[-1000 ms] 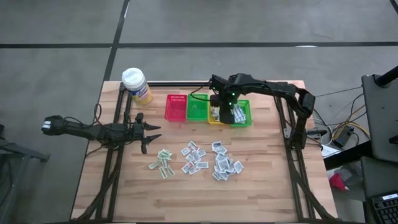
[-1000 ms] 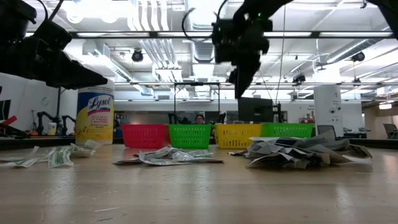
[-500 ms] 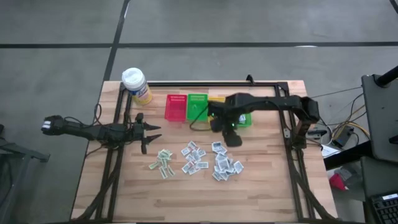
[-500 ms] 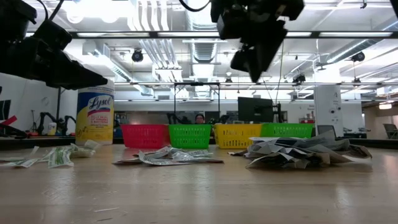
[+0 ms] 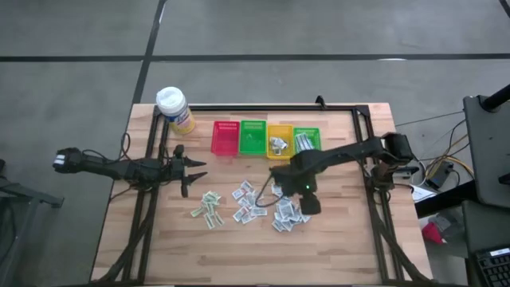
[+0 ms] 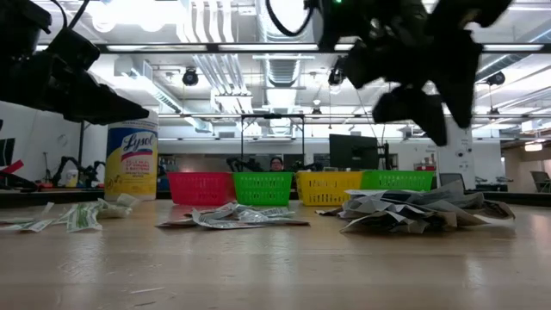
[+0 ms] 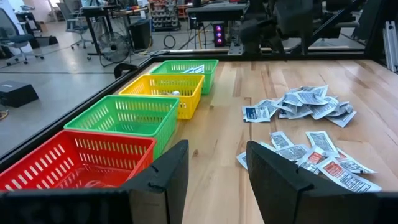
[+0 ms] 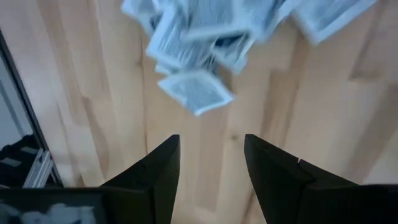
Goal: Pick & Place First Aid Supplies
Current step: Adjust the blue alcohol pad on the table
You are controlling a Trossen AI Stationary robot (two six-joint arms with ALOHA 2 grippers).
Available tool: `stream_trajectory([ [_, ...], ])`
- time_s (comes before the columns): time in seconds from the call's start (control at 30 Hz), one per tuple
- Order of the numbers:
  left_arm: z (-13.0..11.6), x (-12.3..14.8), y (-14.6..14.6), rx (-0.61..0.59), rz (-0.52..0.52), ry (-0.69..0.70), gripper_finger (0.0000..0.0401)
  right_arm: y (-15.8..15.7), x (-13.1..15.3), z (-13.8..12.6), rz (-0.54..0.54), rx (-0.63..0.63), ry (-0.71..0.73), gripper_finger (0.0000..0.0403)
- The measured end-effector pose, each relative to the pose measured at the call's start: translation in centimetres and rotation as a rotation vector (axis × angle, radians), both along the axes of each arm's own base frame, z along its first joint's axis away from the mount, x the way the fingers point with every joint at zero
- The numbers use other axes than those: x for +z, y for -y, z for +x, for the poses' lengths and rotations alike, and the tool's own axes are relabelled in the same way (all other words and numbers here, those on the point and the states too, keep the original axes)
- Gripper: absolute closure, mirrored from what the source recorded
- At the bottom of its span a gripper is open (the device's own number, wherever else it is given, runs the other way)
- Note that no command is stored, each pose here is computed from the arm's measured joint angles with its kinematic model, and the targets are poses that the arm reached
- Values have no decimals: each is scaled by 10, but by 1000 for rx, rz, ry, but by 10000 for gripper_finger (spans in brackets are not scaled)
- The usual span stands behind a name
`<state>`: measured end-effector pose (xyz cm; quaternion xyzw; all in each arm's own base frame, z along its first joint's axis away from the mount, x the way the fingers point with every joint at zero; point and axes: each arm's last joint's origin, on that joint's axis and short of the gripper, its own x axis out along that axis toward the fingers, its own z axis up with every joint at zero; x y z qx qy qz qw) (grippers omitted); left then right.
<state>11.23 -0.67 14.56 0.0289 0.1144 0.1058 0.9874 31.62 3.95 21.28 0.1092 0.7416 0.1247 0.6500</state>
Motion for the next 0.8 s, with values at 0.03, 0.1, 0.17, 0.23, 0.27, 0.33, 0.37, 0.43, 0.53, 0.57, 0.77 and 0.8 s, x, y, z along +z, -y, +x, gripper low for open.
stream_trajectory([
  [0.03,0,0,0,-1,2,-1,243,-3,-4,-3,-4,-4,-20,225],
  [0.1,0,0,0,-1,5,-3,243,-8,-11,-8,-12,-16,-56,226],
  [0.17,0,0,0,-1,5,-3,243,-12,-17,-12,-18,-11,-82,228],
  [0.23,0,0,0,-1,6,-3,243,-17,-24,-16,-19,4,-84,230],
  [0.27,0,0,0,-1,6,-3,243,-20,-28,-16,-18,14,-74,231],
  [0.33,0,0,0,-1,6,-5,243,-25,-36,-18,-14,43,-48,233],
  [0.37,0,0,0,-1,6,-6,243,-28,-40,-19,-12,58,-35,234],
  [0.43,0,0,0,-1,5,-6,243,-35,-49,-22,-8,86,-6,234],
  [0.53,0,0,0,-1,5,-6,243,-42,-61,-27,-15,114,21,232],
  [0.57,0,0,0,-1,5,-6,243,-44,-63,-29,-31,118,23,232],
  [0.77,0,-1,0,-1,5,-7,243,-50,-71,-36,-161,151,35,236],
  [0.8,0,-1,0,-1,3,-7,243,-51,-71,-36,-165,152,37,237],
])
